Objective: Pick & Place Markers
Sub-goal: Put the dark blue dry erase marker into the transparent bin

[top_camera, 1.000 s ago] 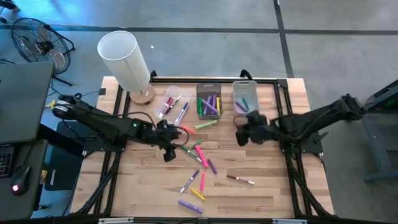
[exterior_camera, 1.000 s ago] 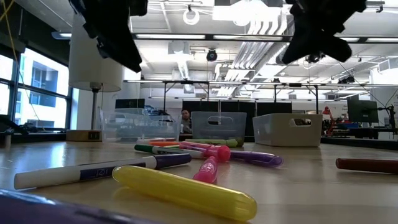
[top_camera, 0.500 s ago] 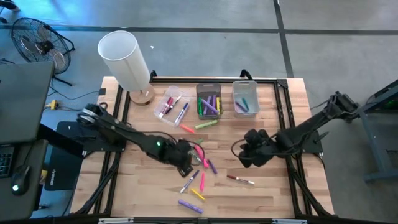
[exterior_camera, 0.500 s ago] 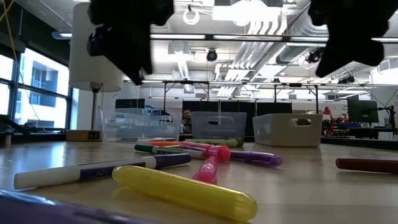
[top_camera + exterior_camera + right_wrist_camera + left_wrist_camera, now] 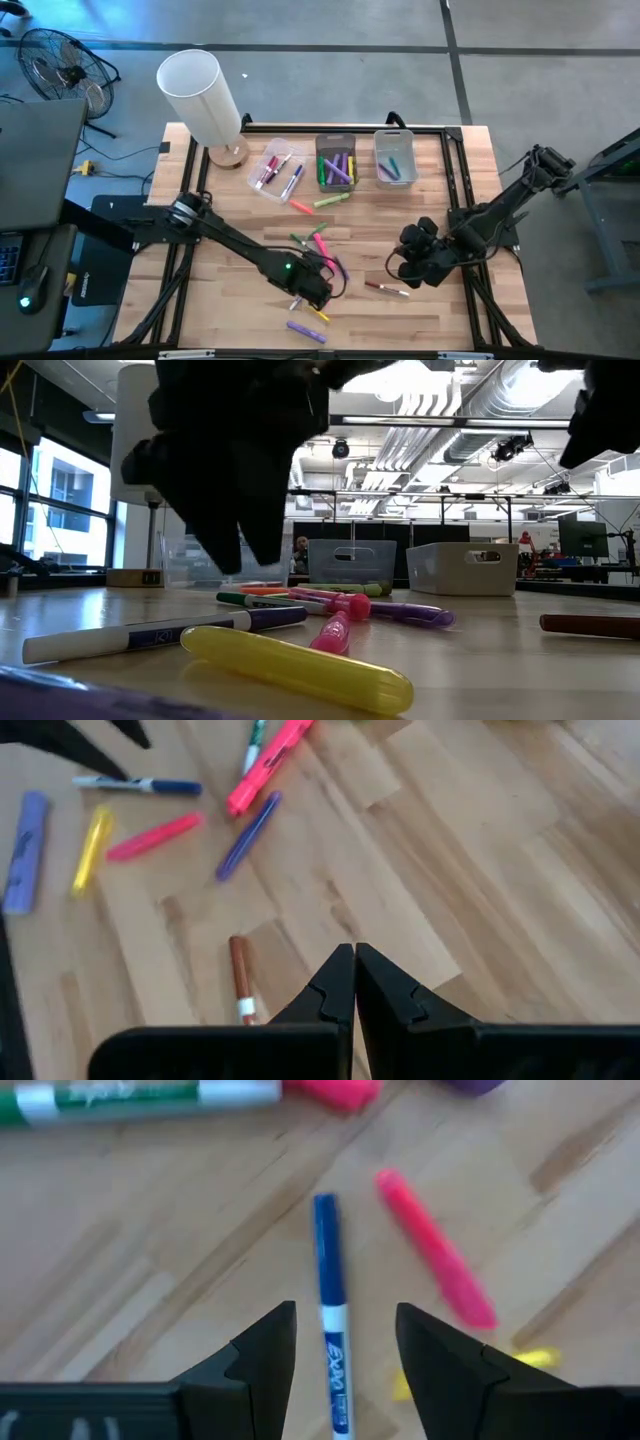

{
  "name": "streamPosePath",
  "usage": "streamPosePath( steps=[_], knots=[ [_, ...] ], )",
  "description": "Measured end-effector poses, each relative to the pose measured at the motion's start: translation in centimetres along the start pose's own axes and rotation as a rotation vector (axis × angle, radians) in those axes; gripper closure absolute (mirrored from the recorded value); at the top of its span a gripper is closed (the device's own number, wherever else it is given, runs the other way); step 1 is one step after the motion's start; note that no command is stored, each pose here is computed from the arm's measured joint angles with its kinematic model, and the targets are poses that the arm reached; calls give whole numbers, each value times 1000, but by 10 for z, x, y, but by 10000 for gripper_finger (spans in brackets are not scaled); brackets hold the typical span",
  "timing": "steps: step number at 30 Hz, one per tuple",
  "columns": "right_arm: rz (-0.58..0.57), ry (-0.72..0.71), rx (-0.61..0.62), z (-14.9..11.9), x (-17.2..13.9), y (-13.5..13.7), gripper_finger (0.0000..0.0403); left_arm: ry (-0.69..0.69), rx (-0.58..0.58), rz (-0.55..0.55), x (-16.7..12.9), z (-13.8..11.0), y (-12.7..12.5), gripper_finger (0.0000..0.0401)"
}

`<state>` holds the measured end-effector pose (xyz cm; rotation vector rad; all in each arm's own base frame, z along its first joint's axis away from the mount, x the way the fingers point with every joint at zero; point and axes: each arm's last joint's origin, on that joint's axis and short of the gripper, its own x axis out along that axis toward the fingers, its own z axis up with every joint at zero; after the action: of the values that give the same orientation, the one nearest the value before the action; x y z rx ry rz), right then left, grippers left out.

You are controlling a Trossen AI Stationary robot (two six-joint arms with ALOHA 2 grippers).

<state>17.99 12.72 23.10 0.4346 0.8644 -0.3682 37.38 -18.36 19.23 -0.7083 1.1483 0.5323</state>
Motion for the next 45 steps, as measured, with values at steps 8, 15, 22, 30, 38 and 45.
streamPosePath(
  steps=[8,15,22,30,38,45],
  knots=[
    [54,10,-40,-13,-8,8,402,60,-48,82,32,-6,2,231],
    [76,-14,-31,-22,-14,12,402,94,-47,99,40,-8,2,238],
    [85,-17,-28,-25,-17,13,402,92,-94,166,41,-3,10,360],
    [75,-47,-29,-24,-16,13,402,168,-59,150,33,9,17,370],
    [46,-121,-28,-22,-17,12,402,96,44,169,-32,45,43,378],
    [-3,-183,-10,-15,-13,8,401,-11,100,189,-89,109,95,378]
  ],
)
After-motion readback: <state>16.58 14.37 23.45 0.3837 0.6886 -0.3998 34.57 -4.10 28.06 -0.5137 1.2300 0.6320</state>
